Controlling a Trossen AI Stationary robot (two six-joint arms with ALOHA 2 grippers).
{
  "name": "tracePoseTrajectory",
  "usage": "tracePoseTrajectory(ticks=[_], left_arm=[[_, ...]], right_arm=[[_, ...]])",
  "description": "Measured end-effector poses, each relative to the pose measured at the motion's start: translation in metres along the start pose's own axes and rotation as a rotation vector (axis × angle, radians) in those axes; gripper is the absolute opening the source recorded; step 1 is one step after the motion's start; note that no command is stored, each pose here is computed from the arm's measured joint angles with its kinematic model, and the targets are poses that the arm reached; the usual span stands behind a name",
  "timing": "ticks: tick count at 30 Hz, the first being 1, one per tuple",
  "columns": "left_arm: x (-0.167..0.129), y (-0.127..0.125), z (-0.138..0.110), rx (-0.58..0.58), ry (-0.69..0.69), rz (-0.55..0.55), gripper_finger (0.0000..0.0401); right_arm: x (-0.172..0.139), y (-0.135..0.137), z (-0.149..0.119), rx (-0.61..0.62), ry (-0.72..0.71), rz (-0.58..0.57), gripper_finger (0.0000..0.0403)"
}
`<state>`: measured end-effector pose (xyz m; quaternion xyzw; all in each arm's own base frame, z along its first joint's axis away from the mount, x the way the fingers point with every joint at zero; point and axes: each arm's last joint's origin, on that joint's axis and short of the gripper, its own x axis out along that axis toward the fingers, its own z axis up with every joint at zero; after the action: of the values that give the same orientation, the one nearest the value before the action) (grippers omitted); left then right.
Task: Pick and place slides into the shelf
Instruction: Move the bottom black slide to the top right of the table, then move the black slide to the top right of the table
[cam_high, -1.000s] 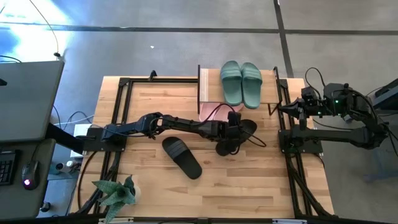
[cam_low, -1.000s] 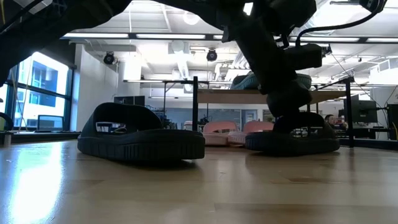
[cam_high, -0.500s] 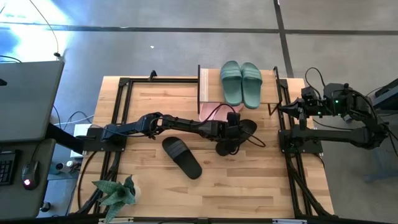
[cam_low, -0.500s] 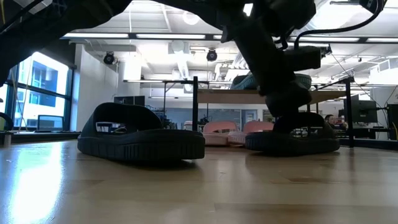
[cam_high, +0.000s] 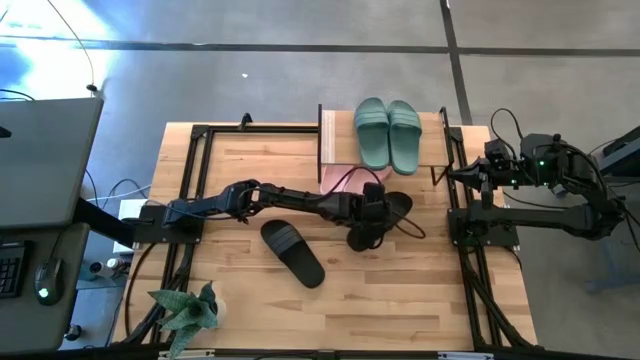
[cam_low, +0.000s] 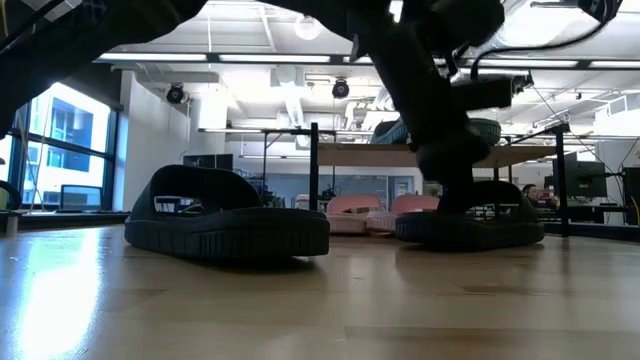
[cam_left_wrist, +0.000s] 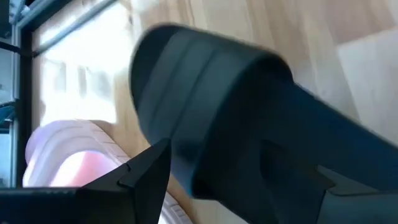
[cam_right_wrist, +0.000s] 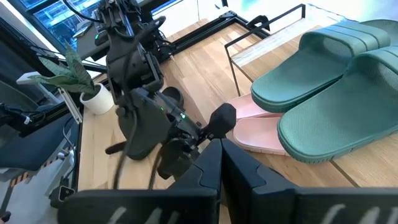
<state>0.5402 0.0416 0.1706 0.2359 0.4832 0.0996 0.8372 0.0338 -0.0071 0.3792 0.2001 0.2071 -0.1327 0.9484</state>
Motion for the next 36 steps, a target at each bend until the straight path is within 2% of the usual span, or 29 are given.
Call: tracePoseTrajectory(ticks=[8, 22, 36], left_arm=[[-0.012, 0.001, 0.004, -0.039, -0.020, -0.020, 0.0227], [-0.013, -0.004, -0.006, -0.120, 0.069, -0.114, 0.0227], [-0.021, -0.002, -0.008, -0.179, 0.109, -0.147, 0.0227]], right_arm=[[0.000, 0.000, 0.000, 0.000, 0.000, 0.000, 0.0002], [0.000, 0.000, 0.000, 0.000, 0.000, -0.001, 0.0002], [0.000, 0.000, 0.000, 0.000, 0.000, 0.000, 0.0002]])
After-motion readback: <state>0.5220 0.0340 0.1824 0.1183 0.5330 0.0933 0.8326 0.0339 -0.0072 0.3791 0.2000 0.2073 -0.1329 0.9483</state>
